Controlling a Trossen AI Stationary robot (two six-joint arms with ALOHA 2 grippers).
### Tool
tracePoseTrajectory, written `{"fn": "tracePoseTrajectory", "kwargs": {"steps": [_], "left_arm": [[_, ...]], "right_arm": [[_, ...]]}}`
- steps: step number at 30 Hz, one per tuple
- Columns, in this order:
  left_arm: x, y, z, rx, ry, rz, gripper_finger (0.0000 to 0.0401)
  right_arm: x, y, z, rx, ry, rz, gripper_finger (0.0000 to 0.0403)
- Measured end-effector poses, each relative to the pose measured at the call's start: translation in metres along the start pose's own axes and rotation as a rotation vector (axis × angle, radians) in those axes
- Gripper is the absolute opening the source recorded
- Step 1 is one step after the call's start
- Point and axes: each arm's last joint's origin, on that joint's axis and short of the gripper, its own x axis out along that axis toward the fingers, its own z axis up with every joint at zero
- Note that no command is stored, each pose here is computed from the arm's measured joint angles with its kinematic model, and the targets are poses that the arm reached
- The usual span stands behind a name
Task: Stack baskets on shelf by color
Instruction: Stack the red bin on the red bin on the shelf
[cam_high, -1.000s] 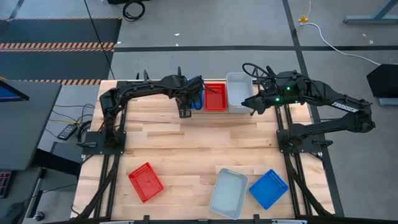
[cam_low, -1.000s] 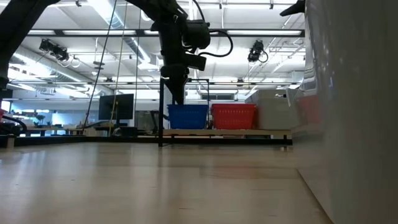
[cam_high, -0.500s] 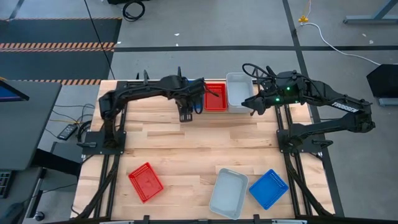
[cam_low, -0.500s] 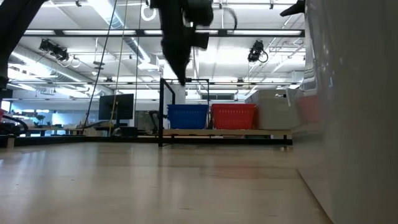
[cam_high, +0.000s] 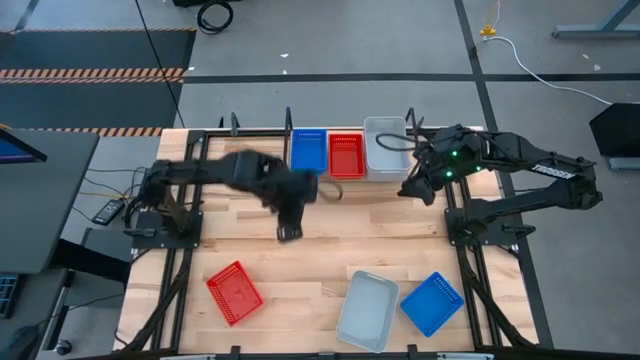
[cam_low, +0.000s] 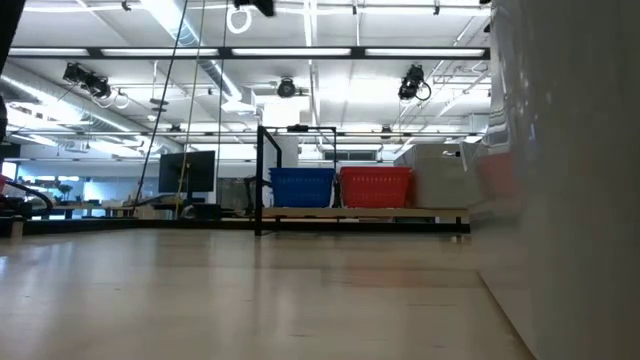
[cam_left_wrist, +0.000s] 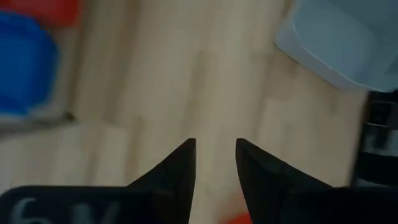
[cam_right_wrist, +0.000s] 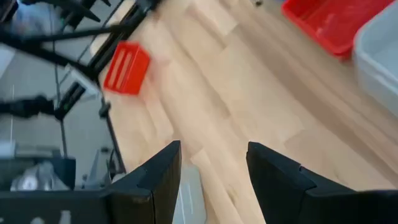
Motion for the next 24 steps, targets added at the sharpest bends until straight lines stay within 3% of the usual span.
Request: {"fn": "tracePoseTrajectory", "kwargs": {"steps": [5,13,19,24], "left_arm": [[0.001,-0.051,-0.025,-0.160,0.073,-0.022,0.0137],[0.010,-0.120,-0.086,-0.333,0.227,0.048,0.0183],[0.034,-0.154,-0.133,-0.393,0.386,0.075,0.0222],[0.063,-0.171,-0.150,-0.475,0.391,0.007,0.0244]], "right_arm": [[0.008,0.012,-0.006,-0.112,0.050,0.042,0.0187],[0.018,0.025,-0.016,-0.270,0.128,0.088,0.0187],[0.019,0.030,-0.019,-0.304,0.137,0.117,0.0187],[0.019,0.032,-0.021,-0.330,0.131,0.111,0.0187]]}}
